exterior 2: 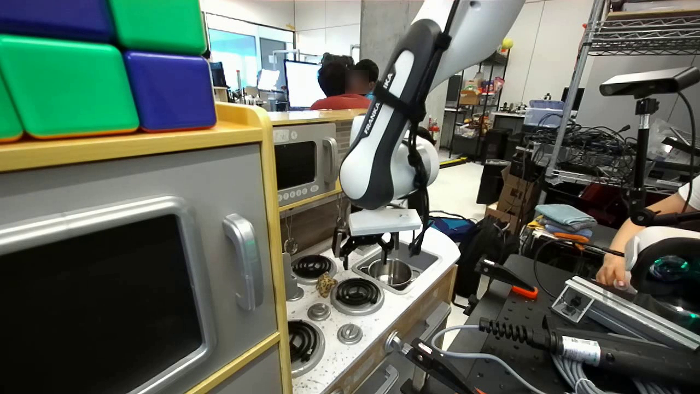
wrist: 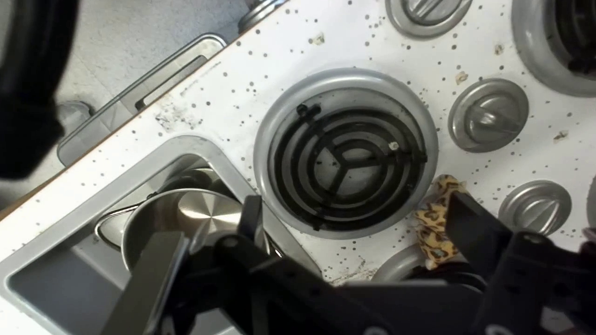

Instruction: Pick the stuffed toy on the stove and put it in the pot

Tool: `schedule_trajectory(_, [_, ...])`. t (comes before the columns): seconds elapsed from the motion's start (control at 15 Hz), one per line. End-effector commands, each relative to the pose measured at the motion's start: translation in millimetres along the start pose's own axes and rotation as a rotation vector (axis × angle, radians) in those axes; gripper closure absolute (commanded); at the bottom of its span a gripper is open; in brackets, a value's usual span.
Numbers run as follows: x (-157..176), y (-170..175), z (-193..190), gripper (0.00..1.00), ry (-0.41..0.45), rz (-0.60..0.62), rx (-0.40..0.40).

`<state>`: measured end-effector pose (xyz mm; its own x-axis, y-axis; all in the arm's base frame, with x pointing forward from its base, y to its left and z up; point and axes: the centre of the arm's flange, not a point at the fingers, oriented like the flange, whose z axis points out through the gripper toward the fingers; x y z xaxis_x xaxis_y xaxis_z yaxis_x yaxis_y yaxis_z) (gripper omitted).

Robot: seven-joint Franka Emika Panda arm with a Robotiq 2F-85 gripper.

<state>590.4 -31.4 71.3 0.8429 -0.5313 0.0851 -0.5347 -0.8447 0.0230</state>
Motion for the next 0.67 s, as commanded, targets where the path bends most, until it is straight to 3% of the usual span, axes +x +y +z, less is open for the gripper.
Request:
schedule_trajectory(0.0, [24.8, -37.1, 40.0, 0.0, 0.062, 0.059, -0.019])
schedule_trajectory(0.6, [37.5, -83.7, 83.3, 0.0, 0.14, 0.112, -0.008])
